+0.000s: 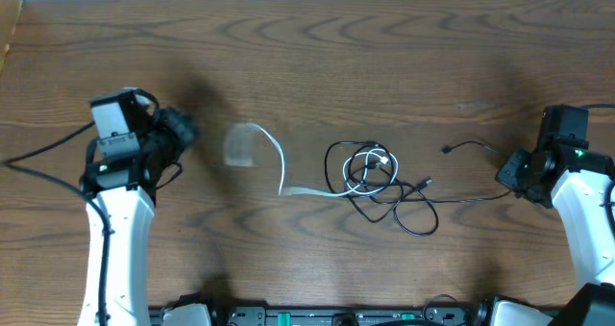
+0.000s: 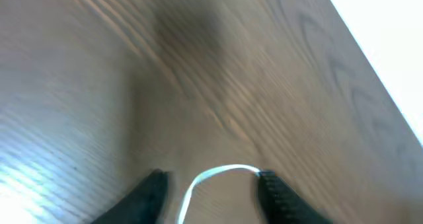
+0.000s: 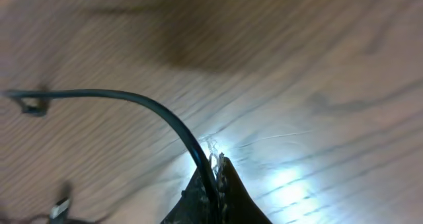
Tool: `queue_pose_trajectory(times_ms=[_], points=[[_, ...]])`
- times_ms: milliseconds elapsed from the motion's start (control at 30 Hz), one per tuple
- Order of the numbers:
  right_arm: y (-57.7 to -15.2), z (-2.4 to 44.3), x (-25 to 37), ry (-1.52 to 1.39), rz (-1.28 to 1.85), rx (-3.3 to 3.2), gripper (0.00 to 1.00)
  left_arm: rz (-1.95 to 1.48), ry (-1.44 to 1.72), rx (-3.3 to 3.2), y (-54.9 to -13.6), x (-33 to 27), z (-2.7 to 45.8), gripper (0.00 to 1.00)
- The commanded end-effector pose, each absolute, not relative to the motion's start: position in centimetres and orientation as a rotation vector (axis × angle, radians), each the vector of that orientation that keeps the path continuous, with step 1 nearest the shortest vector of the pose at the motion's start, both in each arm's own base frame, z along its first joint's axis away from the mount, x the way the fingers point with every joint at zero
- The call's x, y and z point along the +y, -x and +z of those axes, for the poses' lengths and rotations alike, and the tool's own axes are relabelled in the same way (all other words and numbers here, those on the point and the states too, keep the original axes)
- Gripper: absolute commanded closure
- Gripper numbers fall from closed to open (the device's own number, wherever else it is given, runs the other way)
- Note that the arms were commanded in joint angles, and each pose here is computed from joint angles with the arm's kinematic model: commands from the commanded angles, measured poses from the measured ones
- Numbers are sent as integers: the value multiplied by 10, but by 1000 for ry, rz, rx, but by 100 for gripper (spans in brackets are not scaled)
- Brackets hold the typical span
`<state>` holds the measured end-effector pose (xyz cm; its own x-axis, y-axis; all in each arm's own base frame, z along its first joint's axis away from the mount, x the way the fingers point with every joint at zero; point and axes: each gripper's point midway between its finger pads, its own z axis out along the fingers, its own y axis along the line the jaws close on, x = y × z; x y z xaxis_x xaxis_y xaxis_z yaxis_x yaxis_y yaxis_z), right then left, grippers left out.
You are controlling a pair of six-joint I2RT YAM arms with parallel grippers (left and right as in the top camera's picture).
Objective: Untangle cables
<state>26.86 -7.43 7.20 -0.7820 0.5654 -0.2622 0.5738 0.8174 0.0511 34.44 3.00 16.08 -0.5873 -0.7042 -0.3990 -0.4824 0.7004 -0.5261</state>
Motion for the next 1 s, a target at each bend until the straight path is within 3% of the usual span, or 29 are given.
queue_pose_trajectory(times_ms=[0, 33, 67, 233, 300, 500, 633, 967], points=[[-274, 72, -59, -804, 84, 2756, 98, -665, 749, 2432, -347, -22, 149, 32], [-275, 73, -57, -802, 100, 2757, 84, -681, 685, 2474, -346, -38, 143, 30], [-275, 73, -56, -799, 112, 2758, 77, -688, 639, 2502, -345, -49, 140, 30], [-278, 74, -44, -756, 205, 2766, 51, -736, 312, 2640, -334, -124, 118, 30], [-280, 75, -35, -675, 261, 2776, 46, -759, 180, 2678, -326, -155, 109, 30], [-283, 77, -19, -551, 324, 2793, 42, -821, -272, 2700, -294, -248, 84, 34], [-283, 77, -17, -541, 325, 2796, 43, -845, -503, 2626, -280, -284, 82, 24], [-283, 77, -17, -541, 325, 2797, 43, -700, -614, 2454, -287, -315, 88, 23]])
